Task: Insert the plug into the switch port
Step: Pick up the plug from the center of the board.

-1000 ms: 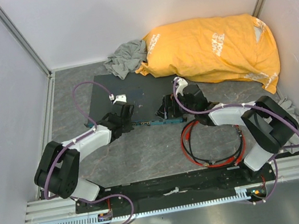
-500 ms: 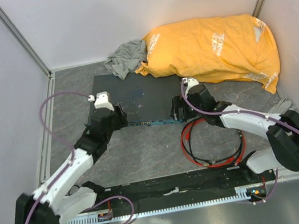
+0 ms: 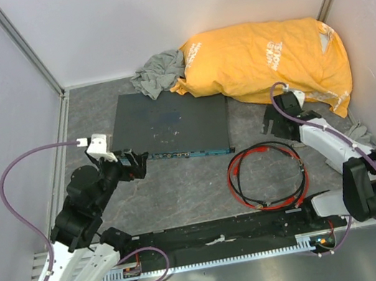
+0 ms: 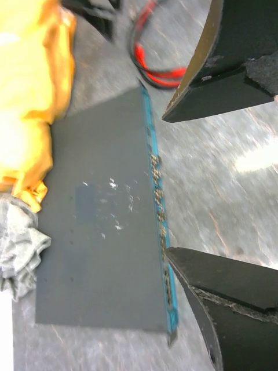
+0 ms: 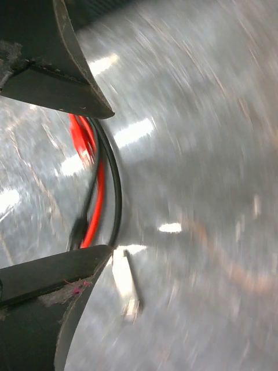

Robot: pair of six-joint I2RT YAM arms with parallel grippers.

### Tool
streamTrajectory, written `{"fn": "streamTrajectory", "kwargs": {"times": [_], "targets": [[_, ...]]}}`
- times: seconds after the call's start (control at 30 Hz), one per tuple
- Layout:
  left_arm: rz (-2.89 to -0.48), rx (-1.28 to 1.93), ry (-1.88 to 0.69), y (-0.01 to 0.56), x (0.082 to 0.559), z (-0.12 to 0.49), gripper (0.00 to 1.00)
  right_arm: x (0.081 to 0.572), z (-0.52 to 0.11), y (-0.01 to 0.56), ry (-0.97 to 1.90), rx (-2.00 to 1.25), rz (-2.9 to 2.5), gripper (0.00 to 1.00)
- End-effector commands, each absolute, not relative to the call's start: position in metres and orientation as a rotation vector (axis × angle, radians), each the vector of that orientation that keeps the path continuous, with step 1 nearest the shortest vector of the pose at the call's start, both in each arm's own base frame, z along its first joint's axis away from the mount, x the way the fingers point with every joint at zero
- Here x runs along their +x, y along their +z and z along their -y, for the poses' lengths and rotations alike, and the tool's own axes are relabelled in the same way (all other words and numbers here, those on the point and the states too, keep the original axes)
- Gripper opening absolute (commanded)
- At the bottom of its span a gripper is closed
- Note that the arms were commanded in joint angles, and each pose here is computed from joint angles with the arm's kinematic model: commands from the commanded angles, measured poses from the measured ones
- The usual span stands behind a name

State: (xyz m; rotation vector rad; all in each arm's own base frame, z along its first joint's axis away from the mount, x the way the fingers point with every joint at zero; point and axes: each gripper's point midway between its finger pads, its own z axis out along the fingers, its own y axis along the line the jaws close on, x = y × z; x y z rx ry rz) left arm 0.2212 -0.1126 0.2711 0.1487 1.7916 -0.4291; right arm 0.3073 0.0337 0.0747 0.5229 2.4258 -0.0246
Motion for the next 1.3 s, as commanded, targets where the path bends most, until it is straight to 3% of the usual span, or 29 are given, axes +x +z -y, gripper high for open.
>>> {"fn": "streamTrajectory", "kwargs": {"times": [0.0,0.13,0.43,0.83,1.03,1.17,1.27], "targets": [[-1.869,0.323,-0.294,0.235,0.212,0.102,0.93,0.302,0.011,0.078,-0.177,0.816,-2.378,0.95],[-1.806,0.311,-0.339,0.244,0.209,0.104,0.88,0.297,0.041,0.070,-0.193,0.994,-2.370,0.89],[-1.730,0.269,-0.340,0.255,0.203,0.096,0.88,0.291,0.075,0.064,-0.368,0.961,-2.460,0.84],[-1.726,0.282,-0.354,0.255,0.201,0.099,0.87,0.299,0.057,0.035,-0.239,0.907,-2.585,0.78],[-1.726,0.284,-0.354,0.256,0.201,0.099,0.87,0.295,0.046,0.033,-0.160,0.915,-2.610,0.61],[-1.726,0.288,-0.358,0.256,0.200,0.100,0.87,0.294,0.038,0.030,-0.102,0.928,-2.623,0.42],[-1.727,0.292,-0.359,0.255,0.200,0.100,0.87,0.295,0.034,0.028,-0.075,0.933,-2.623,0.36]]}}
